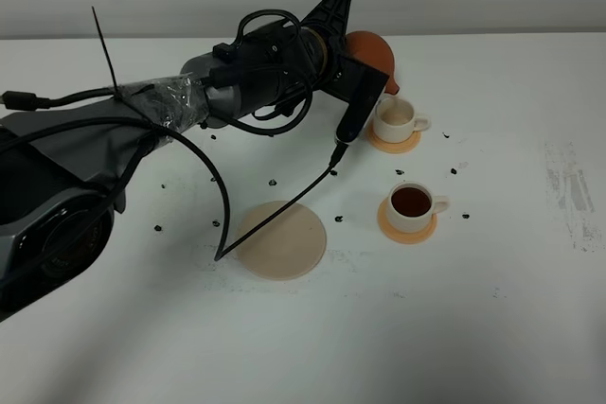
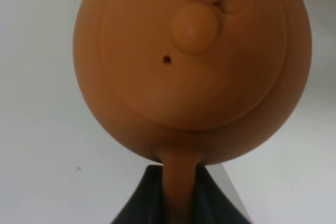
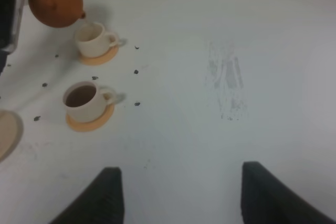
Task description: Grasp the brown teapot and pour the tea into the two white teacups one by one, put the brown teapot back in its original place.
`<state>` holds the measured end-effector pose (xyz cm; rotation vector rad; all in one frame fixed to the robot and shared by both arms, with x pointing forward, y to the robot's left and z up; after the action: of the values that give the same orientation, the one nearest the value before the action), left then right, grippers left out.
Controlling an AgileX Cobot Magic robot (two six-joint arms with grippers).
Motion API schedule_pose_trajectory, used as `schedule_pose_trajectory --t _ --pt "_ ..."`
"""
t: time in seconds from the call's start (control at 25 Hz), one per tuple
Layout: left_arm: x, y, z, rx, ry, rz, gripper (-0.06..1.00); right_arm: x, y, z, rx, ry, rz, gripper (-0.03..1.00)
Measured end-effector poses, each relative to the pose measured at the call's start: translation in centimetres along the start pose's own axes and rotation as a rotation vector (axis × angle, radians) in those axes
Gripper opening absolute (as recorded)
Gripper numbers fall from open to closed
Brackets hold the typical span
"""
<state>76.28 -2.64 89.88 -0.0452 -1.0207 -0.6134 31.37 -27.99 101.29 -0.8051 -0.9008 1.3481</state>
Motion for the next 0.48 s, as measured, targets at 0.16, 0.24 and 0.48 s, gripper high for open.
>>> schedule_pose_trajectory --t 0.16,0.24,0.48 --pt "0.15 -0.01 0.0 -0.001 -0.008 -0.015 0.12 0.0 0.0 0.0 0.0 0.0 0.0 0.51" --pt "0.23 -0.01 0.0 -0.001 -0.013 -0.025 0.12 0.0 0.0 0.0 0.0 0.0 0.0 0.51" --pt "0.36 0.12 0.0 0.007 -0.019 -0.076 0.12 0.0 0.0 0.0 0.0 0.0 0.0 0.51"
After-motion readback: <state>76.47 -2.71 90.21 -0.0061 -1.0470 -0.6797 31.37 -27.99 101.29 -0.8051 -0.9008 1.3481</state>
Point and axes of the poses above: a point on each arm's last joint axis where the gripper is mounted, z pointing back along that axis away from the gripper, x along the wrist's bending axis when the last joint is at zero, y = z × x, the point moved 9 cm from there along -z, pointing out along that axis toward the gripper
